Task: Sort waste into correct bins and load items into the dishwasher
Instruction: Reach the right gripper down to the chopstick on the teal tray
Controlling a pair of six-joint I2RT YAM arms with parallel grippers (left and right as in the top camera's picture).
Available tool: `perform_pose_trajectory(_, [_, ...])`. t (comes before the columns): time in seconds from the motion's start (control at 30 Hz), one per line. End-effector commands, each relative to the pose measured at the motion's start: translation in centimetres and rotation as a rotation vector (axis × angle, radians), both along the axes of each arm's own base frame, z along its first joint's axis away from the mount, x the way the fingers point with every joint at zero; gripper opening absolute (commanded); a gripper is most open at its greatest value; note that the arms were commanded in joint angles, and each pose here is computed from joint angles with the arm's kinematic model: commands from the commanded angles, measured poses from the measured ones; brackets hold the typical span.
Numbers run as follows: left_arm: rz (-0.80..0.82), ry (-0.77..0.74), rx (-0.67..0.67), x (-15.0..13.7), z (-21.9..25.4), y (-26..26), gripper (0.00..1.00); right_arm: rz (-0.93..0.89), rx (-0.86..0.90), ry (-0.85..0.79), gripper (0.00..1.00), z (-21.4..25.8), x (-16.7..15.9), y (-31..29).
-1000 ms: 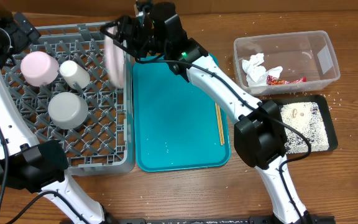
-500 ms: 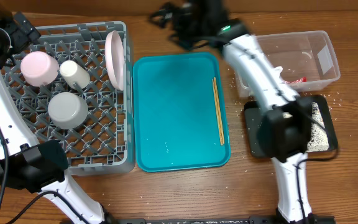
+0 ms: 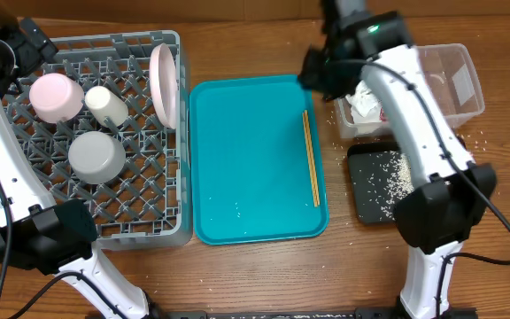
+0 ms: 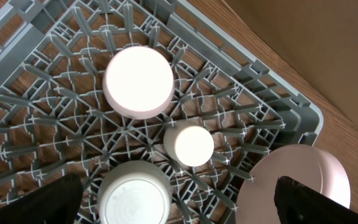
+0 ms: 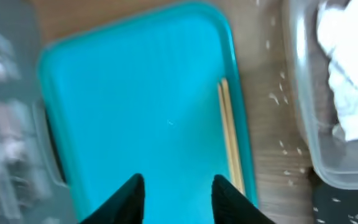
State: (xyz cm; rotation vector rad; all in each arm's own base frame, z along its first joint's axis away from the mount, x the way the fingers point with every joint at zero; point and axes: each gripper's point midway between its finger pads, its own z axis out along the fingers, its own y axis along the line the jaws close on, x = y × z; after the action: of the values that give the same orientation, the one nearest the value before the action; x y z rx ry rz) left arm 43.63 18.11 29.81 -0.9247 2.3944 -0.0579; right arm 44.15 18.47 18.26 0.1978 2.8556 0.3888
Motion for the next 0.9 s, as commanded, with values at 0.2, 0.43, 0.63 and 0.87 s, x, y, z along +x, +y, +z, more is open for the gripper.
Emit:
perform_pose_trajectory(0.2, [-0.007, -0.001, -0.008, 0.2, -0.1, -0.6, 1.0, 0.061, -0.353, 0.047, 0.33, -8.6, -3.1, -1.0])
perform_pose_trajectory(0.43, [-0.007, -0.001, -0.008, 0.2, -0.1, -0.6, 1.0, 0.096, -0.381, 0.129, 0.29, -13.0, -5.3, -2.2])
perform_pose_trajectory(0.63, [-0.007, -0.001, -0.008, 0.2, -0.1, -0.6, 1.0, 0.188, -0.267, 0.142, 0.25, -14.3, -6.1, 0.4])
perform_pose_trajectory(0.87, [-0.007, -0.001, -0.008, 0.2, -0.1, -0.6, 1.0, 0.19, -0.31, 0.123, 0.25, -15.0, -6.0, 0.1])
